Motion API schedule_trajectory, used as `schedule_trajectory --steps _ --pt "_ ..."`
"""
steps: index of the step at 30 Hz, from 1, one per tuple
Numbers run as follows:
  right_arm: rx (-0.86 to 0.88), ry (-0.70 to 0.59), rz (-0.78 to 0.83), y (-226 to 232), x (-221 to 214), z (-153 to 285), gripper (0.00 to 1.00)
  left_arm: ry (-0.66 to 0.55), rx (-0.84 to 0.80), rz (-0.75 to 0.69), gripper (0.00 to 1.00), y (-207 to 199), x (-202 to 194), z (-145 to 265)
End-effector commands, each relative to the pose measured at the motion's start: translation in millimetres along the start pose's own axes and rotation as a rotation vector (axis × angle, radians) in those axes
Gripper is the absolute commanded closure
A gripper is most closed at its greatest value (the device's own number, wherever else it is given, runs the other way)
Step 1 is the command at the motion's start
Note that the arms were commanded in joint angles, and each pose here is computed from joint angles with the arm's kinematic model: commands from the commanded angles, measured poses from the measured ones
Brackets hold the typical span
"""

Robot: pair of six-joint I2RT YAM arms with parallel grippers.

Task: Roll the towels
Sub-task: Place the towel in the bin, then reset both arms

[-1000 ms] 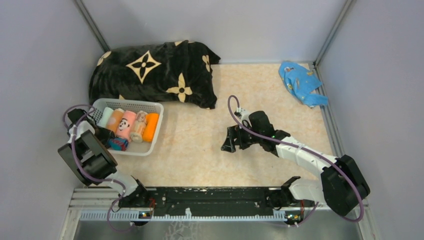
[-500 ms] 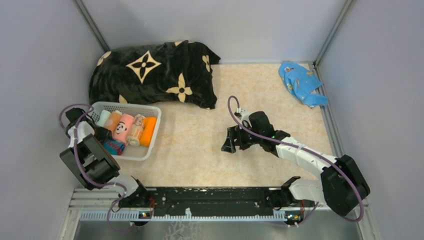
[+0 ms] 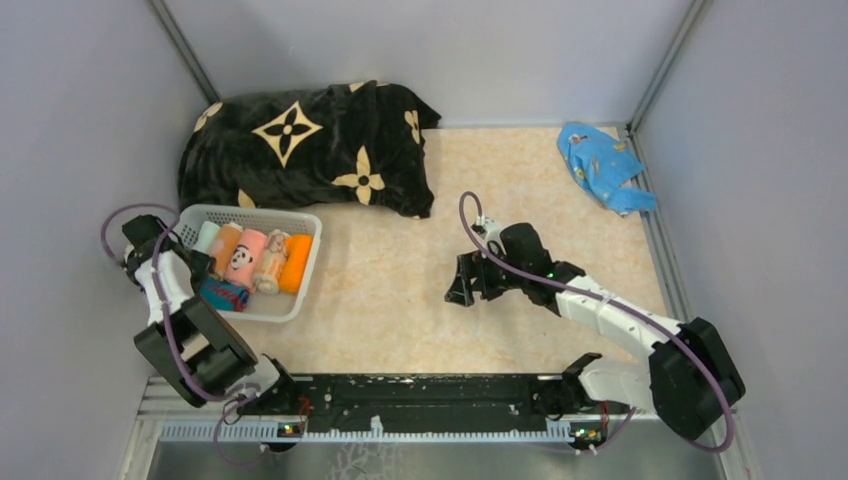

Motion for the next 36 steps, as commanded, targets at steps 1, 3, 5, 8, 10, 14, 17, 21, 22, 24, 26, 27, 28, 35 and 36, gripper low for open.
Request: schedule_trajectory --steps 1,3,5,8,10,14,17,21,22,24,26,27,28,35,36 --pt "0.007 -0.127 0.071 23.4 28.3 21.0 0.13 -0.080 -0.076 0.014 0.26 -0.2 1.5 28.5" --pt "-0.050 -0.197 0.077 23.1 37.9 31.2 0.13 -0.102 -0.200 -0.017 0.26 -10.3 -1.4 45.2" --pt "-0.131 -0.288 0.071 19.3 49.1 44.7 0.12 -0.152 -0.339 -0.063 0.25 -21.2 -3.0 63.5" --pt "-0.250 -0.443 0.042 13.6 66.6 72.9 0.10 -0.249 -0.490 -0.145 0.01 -33.0 -2.6 95.7" --pt "-0.334 -0.547 0.019 9.7 76.3 94.2 0.06 -0.320 -0.561 -0.211 0.00 -39.0 -0.5 119.1" --pt "-0.499 -0.756 -0.006 2.6 87.7 138.5 0.01 -0.403 -0.685 -0.376 0.00 -65.3 -10.8 159.8" --pt "-0.567 -0.875 -0.003 3.3 90.0 169.2 0.01 -0.456 -0.749 -0.498 0.00 -81.1 -21.4 188.9" --pt "-0.646 -1.000 0.021 4.5 87.3 208.0 0.01 -0.554 -0.848 -0.635 0.00 -93.4 -40.5 223.9" --pt "-0.657 -1.029 0.028 5.4 86.2 217.0 0.01 -0.593 -0.872 -0.659 0.00 -92.2 -44.6 234.2" --pt "-0.668 -1.086 0.042 8.7 83.0 235.8 0.01 -0.679 -0.908 -0.684 0.00 -87.2 -49.2 252.8" --pt "-0.666 -1.151 0.059 12.2 77.4 255.9 0.01 -0.784 -0.930 -0.675 0.00 -76.4 -49.6 269.5" --pt "-0.660 -1.180 0.059 13.1 75.0 262.8 0.01 -0.843 -0.935 -0.661 0.00 -69.4 -48.3 277.6" --pt "-0.663 -1.207 0.071 12.9 71.7 269.8 0.01 -0.888 -0.933 -0.642 0.00 -61.4 -47.5 284.5" --pt "-0.627 -1.369 0.072 4.4 50.3 292.2 0.01 -0.980 -0.910 -0.477 0.00 -31.5 -53.5 291.0" --pt "-0.621 -1.381 0.076 2.9 48.5 292.1 0.01 -0.981 -0.893 -0.475 0.00 -31.2 -52.7 288.2"
Point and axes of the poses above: each gripper's point midway between its finger pads, its own z axis back along the fingers, its own y axis along the line the jaws close on, x = y × z, the point moved 6 cm from there along z, back along the fingers, and after that the axes turned 14 degrees about -z, right-handed, at the moved point
